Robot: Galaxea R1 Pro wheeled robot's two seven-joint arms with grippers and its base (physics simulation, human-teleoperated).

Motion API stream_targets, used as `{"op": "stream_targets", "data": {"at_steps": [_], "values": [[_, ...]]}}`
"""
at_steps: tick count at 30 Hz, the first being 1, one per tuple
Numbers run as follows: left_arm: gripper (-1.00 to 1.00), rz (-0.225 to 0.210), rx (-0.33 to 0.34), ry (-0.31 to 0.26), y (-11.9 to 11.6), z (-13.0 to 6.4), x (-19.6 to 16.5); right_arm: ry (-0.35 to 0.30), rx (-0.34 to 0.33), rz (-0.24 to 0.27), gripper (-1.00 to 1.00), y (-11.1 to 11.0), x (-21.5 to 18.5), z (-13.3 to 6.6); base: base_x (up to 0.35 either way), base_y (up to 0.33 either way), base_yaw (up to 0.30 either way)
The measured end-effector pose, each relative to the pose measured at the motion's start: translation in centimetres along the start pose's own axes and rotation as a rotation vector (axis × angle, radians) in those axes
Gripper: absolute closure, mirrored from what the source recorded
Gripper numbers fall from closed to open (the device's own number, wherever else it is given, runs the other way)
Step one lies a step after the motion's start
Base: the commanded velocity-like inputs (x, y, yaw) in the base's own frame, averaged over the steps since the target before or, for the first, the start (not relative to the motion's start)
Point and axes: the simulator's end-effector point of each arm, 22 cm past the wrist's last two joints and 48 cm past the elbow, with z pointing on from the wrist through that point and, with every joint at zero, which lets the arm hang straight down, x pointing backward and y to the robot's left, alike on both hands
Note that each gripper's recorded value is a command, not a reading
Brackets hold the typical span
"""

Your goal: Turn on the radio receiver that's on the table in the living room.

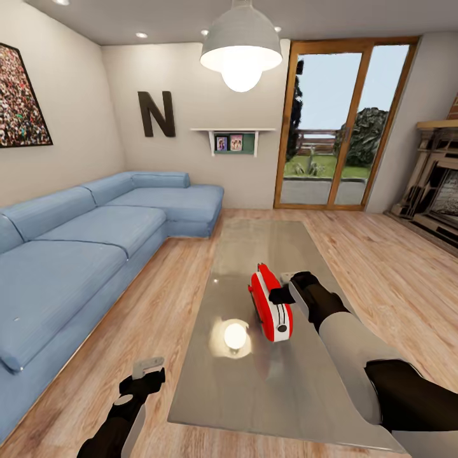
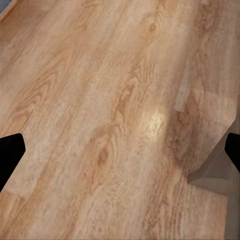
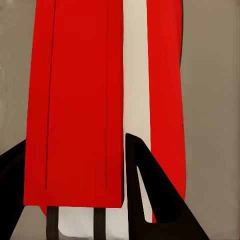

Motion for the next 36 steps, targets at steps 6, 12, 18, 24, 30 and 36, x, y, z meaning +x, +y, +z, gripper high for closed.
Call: {"op": "stream_targets", "data": {"at_steps": [6,12,18,24,30,36], "values": [[-1.00,0.000,-0.001,-0.001,0.0,-0.6,-1.1,0.000,-0.003,-0.001,1.00,0.0,-1.0,-0.9,0.000,0.000,0.000],[-1.00,0.000,-0.001,0.000,0.0,-1.3,-2.2,0.000,-0.004,-0.001,1.00,0.0,-1.9,-1.7,0.000,0.000,0.000],[-1.00,0.000,-0.001,0.000,-0.1,-1.9,-3.2,0.000,-0.002,-0.002,1.00,-0.1,-2.8,-2.5,0.000,0.000,0.000],[-1.00,0.000,-0.001,0.001,-0.2,-2.5,-4.2,0.001,-0.001,-0.003,1.00,-0.1,-3.6,-3.4,0.000,0.000,0.000],[-1.00,-0.001,-0.001,0.000,-0.2,-3.2,-5.3,0.001,0.003,-0.003,1.00,-0.4,-4.4,-4.2,0.000,0.000,0.000],[-1.00,0.000,-0.001,0.002,-0.3,-3.8,-6.2,0.002,0.006,-0.004,1.00,-0.7,-5.2,-5.0,0.000,0.000,0.000]]}}
